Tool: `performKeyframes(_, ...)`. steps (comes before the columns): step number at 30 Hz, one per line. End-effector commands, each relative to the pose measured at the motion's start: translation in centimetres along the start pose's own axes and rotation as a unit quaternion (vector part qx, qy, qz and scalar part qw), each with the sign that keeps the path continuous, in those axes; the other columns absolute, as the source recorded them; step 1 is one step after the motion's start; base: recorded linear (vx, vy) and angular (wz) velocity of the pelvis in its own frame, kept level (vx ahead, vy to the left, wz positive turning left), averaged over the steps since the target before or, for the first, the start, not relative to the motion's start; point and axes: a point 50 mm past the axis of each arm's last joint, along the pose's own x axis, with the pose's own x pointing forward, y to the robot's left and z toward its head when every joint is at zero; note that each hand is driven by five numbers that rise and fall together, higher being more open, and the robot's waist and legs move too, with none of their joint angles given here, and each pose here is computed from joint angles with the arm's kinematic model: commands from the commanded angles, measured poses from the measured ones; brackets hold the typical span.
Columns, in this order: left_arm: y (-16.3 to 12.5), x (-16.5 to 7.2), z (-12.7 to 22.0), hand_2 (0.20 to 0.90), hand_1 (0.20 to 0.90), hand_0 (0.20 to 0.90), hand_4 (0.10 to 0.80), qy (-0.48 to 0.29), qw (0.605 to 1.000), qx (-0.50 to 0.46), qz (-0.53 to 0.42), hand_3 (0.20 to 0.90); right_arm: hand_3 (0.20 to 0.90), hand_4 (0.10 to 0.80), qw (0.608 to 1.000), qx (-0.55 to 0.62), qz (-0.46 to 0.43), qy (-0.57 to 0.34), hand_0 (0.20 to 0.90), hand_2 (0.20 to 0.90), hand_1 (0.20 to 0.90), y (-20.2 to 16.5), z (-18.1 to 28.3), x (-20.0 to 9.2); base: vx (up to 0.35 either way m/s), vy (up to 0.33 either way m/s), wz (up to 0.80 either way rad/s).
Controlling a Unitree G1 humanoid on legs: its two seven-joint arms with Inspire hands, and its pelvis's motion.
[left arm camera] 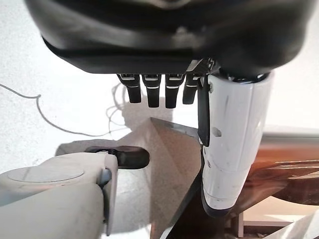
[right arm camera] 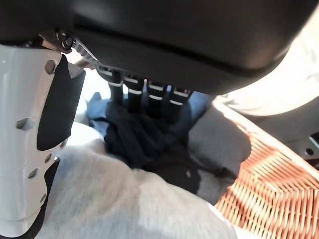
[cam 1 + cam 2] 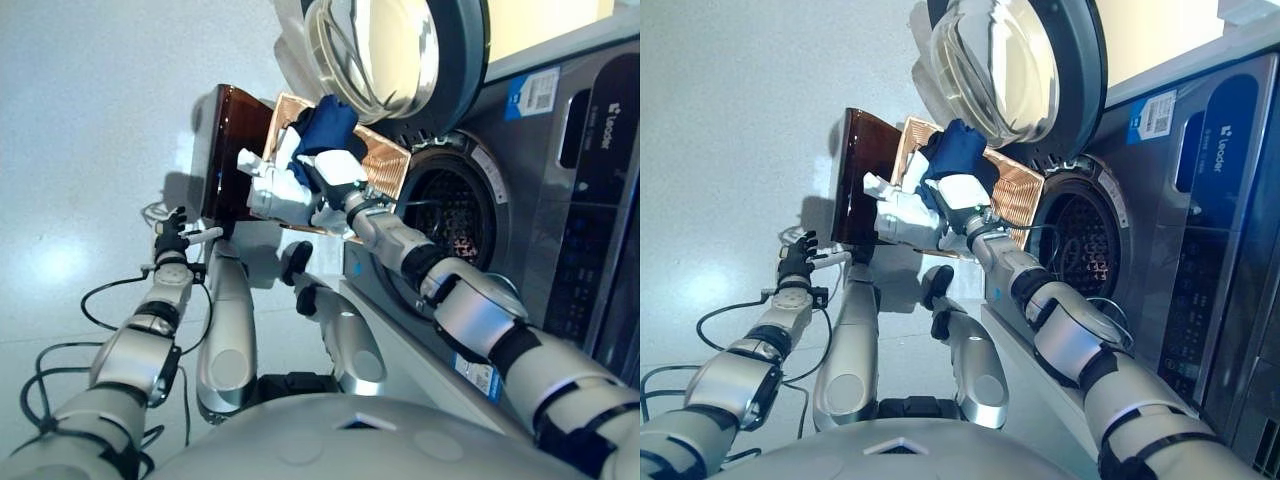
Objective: Pick up the clothes and place them into the washing machine
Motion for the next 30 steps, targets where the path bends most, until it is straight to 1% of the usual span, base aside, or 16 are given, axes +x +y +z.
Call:
performKeyframes(1,0.1,0.2,1.4,0.900,0.900,0.900,0.800,-0.033,0.999,-0.008,0.012,0.900,0.900,0.800,1.000,-0.004,-0.003,-0.009,0.900,0.900,0.900,-0.4,0.4,0.3,-0.041,-0.017,0.14)
performKeyframes(14,0.0,0.3,1.9,0.900,0.900,0.900,0.800,-0.039,0.999,0.002,0.009,0.900,0.900,0.800,1.000,-0.016,0.012,0.003,0.900,0.900,0.900,0.4,0.3,0.2,-0.001,-0.018,0.10)
performKeyframes(15,-0.2,0.3,2.0,0.900,0.900,0.900,0.800,-0.040,0.999,0.003,0.007,0.900,0.724,0.675,1.000,-0.017,0.013,0.005,0.724,0.724,0.724,0.5,0.2,0.1,0.002,-0.002,0.10)
performKeyframes(16,-0.2,0.3,1.9,0.900,0.900,0.900,0.800,-0.039,0.999,0.003,0.006,0.900,0.724,0.675,1.000,-0.016,0.015,0.009,0.724,0.724,0.724,0.6,0.0,0.1,0.095,-0.021,0.11)
performKeyframes(17,-0.3,0.3,1.9,0.900,0.900,0.900,0.800,-0.038,0.999,0.003,0.006,0.900,0.373,0.424,1.000,-0.016,0.015,0.011,0.373,0.373,0.373,0.6,0.0,0.1,-0.007,0.006,0.07)
performKeyframes(18,-0.4,0.3,2.1,0.900,0.900,0.900,0.800,-0.042,0.999,0.005,0.005,0.900,0.258,0.341,1.000,-0.016,0.010,0.015,0.258,0.258,0.258,0.4,-0.2,0.1,-0.009,0.012,0.12)
performKeyframes(19,-0.5,0.3,2.2,0.900,0.900,0.900,0.800,-0.044,0.999,0.006,0.003,0.900,0.200,0.300,1.000,-0.017,0.008,0.018,0.200,0.200,0.200,0.2,-0.4,0.2,-0.105,0.039,0.12)
performKeyframes(30,-1.1,0.1,2.0,0.900,0.900,0.900,0.800,-0.040,0.999,0.012,-0.004,0.900,0.200,0.300,0.999,-0.012,-0.006,0.044,0.200,0.200,0.200,-0.2,-1.7,0.0,0.012,0.012,0.10)
